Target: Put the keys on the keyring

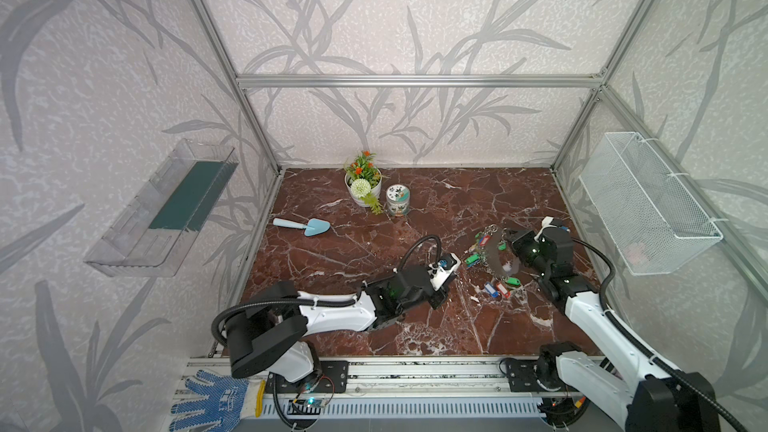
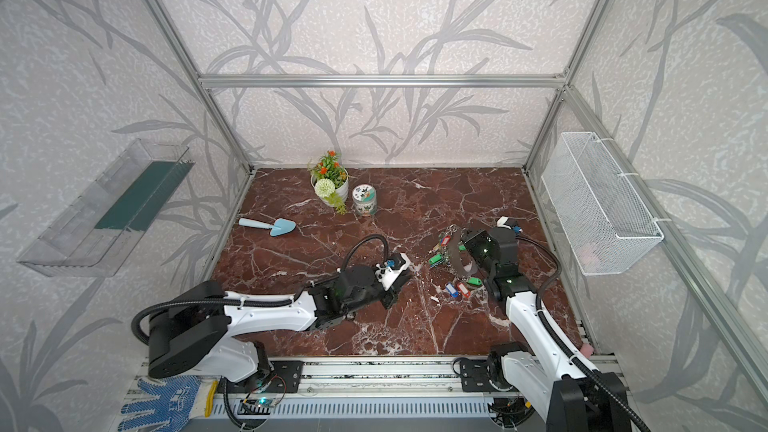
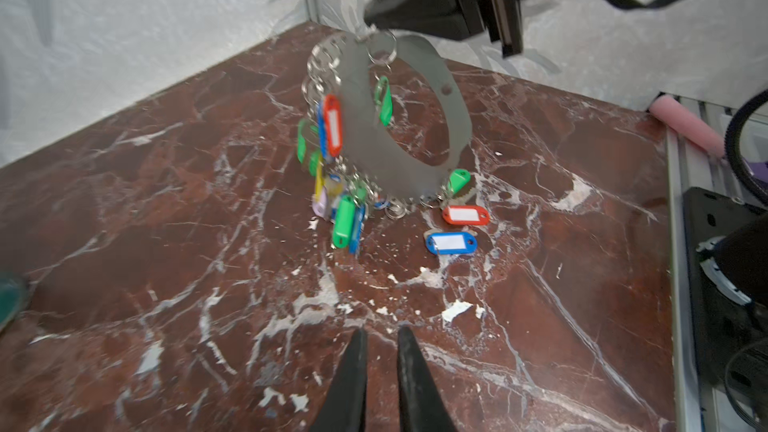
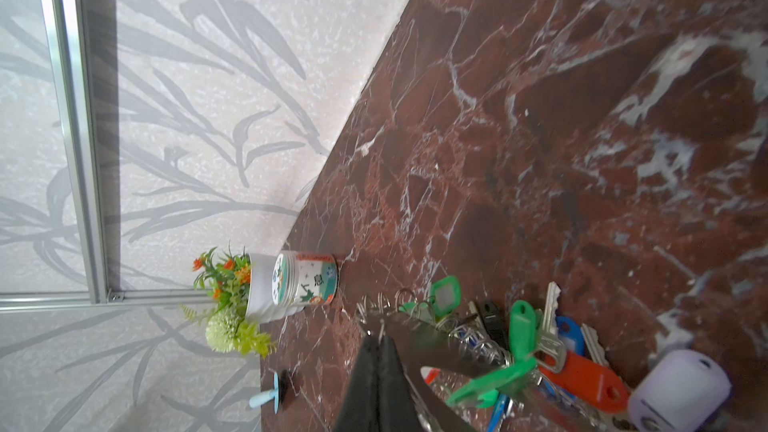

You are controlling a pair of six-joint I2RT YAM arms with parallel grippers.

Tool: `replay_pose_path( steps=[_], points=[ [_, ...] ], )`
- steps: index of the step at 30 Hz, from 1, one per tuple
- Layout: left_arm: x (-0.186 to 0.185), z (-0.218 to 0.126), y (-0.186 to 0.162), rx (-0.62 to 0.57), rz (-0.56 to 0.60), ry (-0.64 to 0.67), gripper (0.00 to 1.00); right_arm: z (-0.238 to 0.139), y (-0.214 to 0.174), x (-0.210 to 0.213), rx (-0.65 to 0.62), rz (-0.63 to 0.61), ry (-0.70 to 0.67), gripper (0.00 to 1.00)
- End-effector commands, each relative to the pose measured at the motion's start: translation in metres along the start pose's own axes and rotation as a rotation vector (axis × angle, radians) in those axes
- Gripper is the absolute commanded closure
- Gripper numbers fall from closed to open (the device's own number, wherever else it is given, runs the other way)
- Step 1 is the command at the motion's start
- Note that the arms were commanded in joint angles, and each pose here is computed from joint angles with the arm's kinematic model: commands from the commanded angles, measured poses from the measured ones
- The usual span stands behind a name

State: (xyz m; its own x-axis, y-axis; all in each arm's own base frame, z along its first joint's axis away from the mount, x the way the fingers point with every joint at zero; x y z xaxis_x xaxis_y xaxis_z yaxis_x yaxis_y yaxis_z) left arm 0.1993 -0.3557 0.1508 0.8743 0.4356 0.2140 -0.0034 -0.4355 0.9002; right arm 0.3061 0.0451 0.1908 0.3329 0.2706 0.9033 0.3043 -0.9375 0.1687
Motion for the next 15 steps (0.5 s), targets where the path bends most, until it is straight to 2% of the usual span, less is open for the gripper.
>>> replay_pose_path(
  steps=[1, 4, 8, 11, 15],
  points=[
    [-0.017, 0.024, 0.012, -0.01, -0.018, -0.136, 0.81, -0.002, 0.017, 0.04, -0.007, -0.055, 0.139, 1.0],
    [-0.026, 0.049, 0.007, 0.041, -0.108, -0.195, 0.75, 0.0, 0.031, 0.04, -0.03, -0.041, 0.146, 1.0],
    [-0.035, 0.074, -0.004, 0.188, -0.235, -0.236, 0.71, -0.001, 0.044, 0.039, -0.056, -0.05, 0.143, 1.0],
    [-0.04, 0.088, -0.006, 0.286, -0.316, -0.261, 0.7, -0.002, 0.048, 0.039, -0.061, -0.061, 0.141, 1.0],
    [-0.044, 0.098, -0.006, 0.351, -0.375, -0.279, 0.64, -0.004, 0.053, 0.038, -0.059, -0.061, 0.148, 1.0]
  ],
)
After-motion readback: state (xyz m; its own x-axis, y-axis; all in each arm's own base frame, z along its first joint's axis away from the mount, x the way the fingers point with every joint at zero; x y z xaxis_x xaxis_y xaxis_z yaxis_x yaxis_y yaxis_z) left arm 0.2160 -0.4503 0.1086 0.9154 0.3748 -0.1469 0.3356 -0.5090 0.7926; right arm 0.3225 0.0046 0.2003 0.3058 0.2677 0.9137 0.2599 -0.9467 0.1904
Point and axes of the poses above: each gripper's point midway between its finger pads, its own z axis out along the fingers, its own x axis along the line the jaws close on, y = z × x, the point moved 4 cm from there along -z, back along the fingers, and after that the axes turned 14 degrees about z, right-handed, at the moved point
